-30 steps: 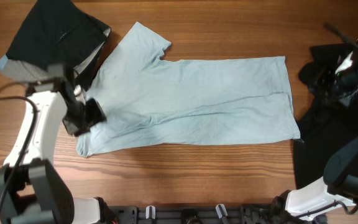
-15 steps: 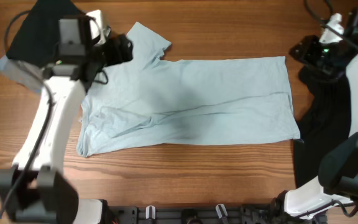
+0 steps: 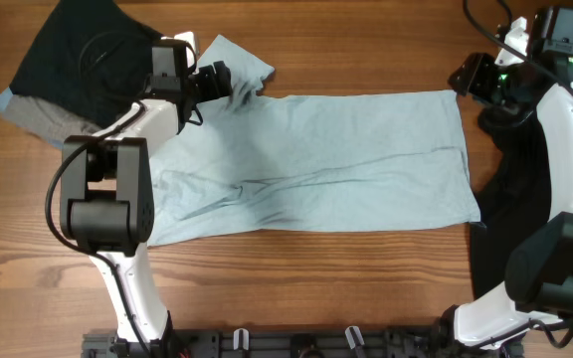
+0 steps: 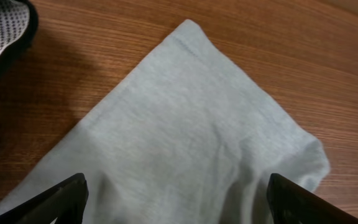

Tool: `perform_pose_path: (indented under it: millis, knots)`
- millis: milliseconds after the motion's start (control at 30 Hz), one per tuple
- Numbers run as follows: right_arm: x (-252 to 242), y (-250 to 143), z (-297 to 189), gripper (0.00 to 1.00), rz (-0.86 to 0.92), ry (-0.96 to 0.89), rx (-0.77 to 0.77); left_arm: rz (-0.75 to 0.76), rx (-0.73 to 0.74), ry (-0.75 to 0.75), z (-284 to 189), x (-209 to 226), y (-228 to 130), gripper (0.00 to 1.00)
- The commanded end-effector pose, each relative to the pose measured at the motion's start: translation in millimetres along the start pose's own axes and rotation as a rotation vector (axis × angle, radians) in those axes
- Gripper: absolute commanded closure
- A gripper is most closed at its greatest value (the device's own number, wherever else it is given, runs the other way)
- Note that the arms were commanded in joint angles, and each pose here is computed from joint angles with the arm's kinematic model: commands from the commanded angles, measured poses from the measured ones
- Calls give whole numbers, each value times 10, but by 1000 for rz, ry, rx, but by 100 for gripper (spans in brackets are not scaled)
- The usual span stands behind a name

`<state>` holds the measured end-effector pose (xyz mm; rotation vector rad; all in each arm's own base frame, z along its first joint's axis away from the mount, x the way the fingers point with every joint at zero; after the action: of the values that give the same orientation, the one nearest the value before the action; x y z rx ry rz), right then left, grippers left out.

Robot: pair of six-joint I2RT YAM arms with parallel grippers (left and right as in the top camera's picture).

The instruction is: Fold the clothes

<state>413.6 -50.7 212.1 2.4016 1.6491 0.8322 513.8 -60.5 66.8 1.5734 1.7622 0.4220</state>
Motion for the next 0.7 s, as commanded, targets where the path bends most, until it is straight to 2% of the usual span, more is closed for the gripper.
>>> perform_pose_path:
  millis: [0,167,267,300,367,433,567,667]
  knots:
    - [-123,-64,173,39,22,-43,13,13,32,39,133,84,-141,9]
    - [-194,-55,392,36,39,-37,-11,14,107,54,267,150,-388,14]
    - [-242,-60,533,35,49,-39,-1,63,142,50,308,119,-494,24]
    - [-262,-61,591,35,51,-41,5,72,153,49,318,95,-530,34]
    - [-305,-60,719,33,53,-43,13,99,177,44,321,45,-589,47]
    - [-360,-64,882,30,56,-46,24,109,204,40,319,-10,-655,68]
    - [-450,-54,1143,30,57,-48,24,116,280,43,288,-79,-820,96]
    - [-514,5,1251,30,50,-74,-9,113,345,41,184,-125,-897,96]
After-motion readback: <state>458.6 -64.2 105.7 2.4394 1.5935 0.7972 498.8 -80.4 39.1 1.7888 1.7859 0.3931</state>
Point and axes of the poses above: each gripper's point midway between its finger pads, its own z axis out along the fingers, its own x axis along the line the jaws close on, y = z × x, the point moved 5 cm from there along -z, back along the fingers, and after that the axes turned 2 degrees about z, right-handed, at the moved point
